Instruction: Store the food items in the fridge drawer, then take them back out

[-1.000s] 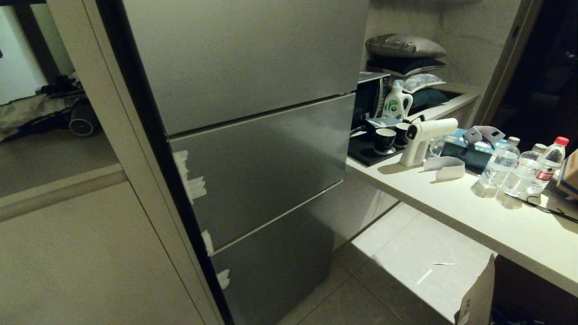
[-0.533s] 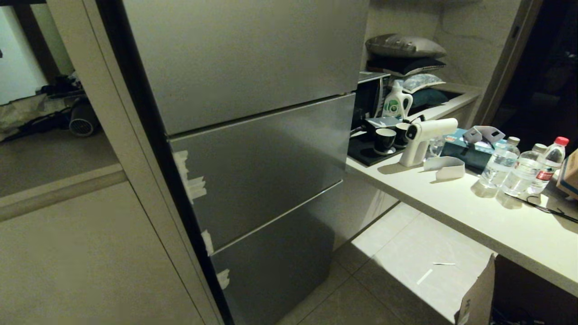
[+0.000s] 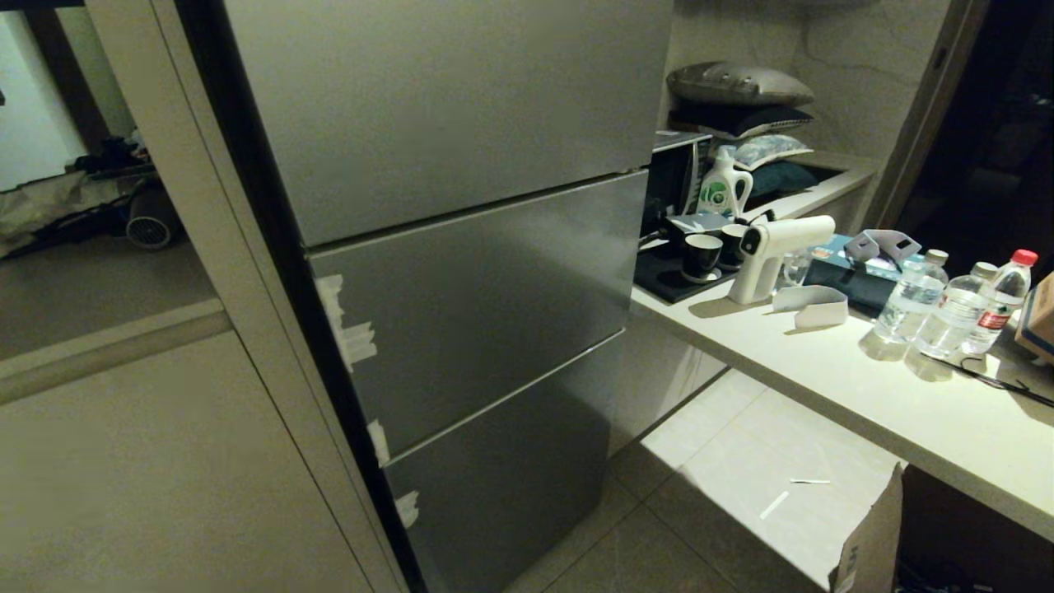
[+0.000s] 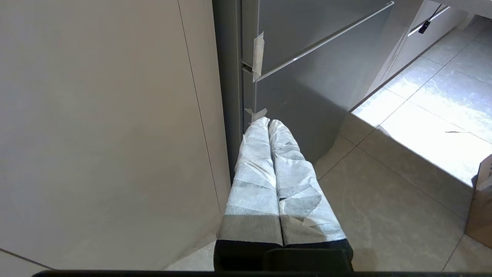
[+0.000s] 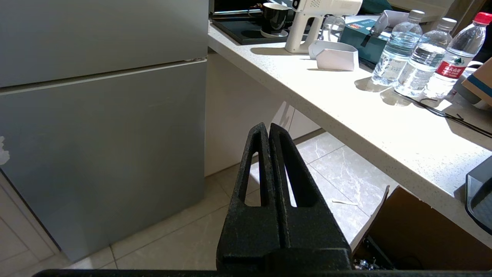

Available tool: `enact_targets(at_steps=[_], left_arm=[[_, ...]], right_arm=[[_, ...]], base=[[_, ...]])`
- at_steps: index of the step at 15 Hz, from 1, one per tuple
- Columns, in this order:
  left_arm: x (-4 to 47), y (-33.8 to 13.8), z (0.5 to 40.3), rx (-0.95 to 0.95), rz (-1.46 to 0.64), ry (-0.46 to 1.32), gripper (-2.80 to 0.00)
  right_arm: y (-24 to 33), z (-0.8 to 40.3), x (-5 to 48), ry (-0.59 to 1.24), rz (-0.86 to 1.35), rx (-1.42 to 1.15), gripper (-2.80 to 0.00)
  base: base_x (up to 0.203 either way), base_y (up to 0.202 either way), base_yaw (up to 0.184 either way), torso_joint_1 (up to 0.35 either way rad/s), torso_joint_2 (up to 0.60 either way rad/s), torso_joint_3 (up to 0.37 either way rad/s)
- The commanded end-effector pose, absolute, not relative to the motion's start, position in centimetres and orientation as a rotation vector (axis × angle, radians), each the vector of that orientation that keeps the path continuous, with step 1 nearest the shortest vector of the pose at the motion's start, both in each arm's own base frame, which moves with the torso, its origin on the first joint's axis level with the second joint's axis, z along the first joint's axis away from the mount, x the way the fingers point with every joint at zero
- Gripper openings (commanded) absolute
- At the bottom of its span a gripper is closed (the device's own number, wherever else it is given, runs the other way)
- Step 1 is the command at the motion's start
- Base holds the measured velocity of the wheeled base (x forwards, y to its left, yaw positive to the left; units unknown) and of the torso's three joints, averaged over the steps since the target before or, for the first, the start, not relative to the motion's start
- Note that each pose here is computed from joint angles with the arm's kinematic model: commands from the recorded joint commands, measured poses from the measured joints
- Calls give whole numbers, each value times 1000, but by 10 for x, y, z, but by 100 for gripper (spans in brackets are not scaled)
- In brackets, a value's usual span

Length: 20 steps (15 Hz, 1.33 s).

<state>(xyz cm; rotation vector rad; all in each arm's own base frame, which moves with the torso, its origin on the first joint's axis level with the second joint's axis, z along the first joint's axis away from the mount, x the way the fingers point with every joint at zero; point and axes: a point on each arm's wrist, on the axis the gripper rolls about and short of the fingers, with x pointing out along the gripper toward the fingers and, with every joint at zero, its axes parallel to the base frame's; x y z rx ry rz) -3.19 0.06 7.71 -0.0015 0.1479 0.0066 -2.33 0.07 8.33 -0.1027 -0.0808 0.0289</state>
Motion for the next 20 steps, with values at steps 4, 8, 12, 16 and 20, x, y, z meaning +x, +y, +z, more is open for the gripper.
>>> enact_targets(at_steps=[4,8,12,16,20], left_arm=[[-32,1,77,-4,8,150,-280],[-32,1,77,-4,9,150,-280],[-32,1,77,-1,8,150,-280],[-32,1,77,-4,8,150,-280],[-32,1,77,-4,8,150,-280]], right_arm=[[1,75,-21,-49,31,-105,-280],[1,75,-21,-49,30,-105,-280],[1,75,-21,-49,33,-105,-280],[1,75,-21,-49,30,-103,-280],[1,75,-21,-48,28,-103,-280]], base=[[0,0,0,0,0,0],[0,0,0,0,0,0],[0,0,0,0,0,0],[0,0,0,0,0,0],[0,0,0,0,0,0]])
